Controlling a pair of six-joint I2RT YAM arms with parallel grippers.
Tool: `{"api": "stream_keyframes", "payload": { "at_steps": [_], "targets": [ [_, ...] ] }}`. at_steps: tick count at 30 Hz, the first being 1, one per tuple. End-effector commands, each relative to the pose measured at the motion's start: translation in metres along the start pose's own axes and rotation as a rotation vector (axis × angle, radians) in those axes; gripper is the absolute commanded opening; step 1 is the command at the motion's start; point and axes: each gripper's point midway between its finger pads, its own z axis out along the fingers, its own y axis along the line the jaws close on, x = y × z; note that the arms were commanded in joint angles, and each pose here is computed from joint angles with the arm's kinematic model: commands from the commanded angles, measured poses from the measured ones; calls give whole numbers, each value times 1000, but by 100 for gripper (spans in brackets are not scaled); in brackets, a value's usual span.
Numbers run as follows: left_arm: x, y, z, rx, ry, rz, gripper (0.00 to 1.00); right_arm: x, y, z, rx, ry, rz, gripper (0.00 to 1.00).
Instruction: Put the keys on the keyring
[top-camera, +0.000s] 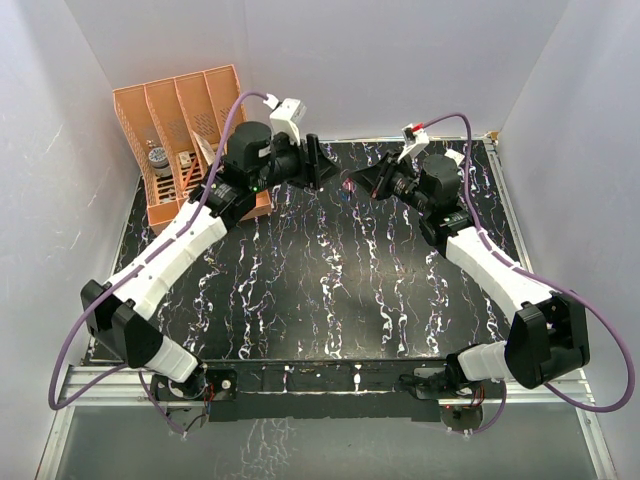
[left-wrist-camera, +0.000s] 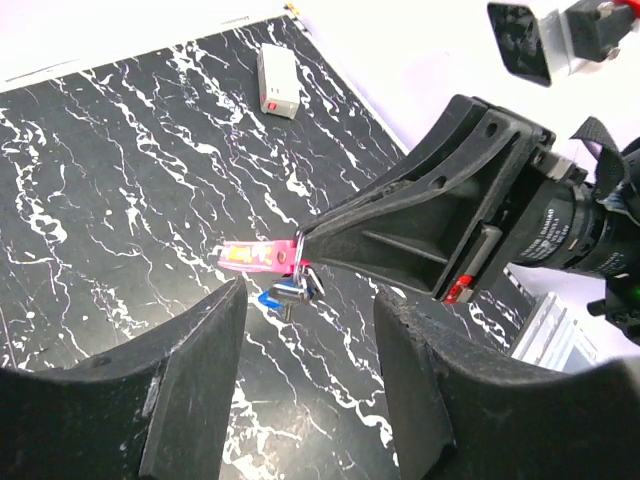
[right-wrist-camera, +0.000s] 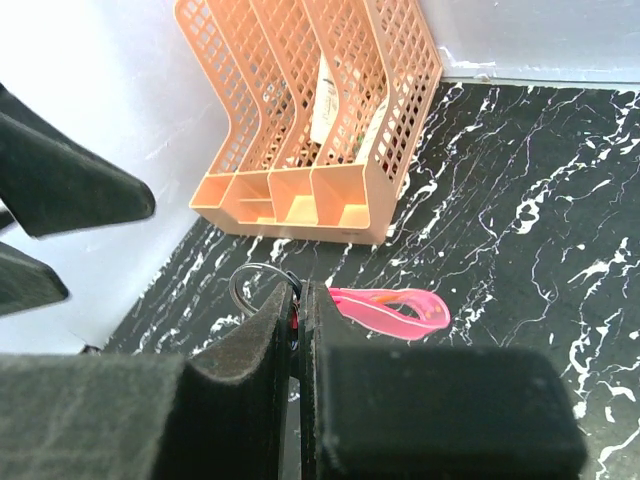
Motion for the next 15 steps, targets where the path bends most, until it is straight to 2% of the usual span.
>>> {"api": "stream_keyframes", "payload": {
  "at_steps": [1,12,15],
  "targets": [
    [-23,-5,-4,21,-179,-12,52,-26,7,1,-11,-110,60,0],
    [-32,0,4,29,-270,26,51,-35,5,8,10,-138,176,0],
    [-32,-1,8,40,-281,32,48,-37,6,9,9,-141,195,0]
  ]
}}
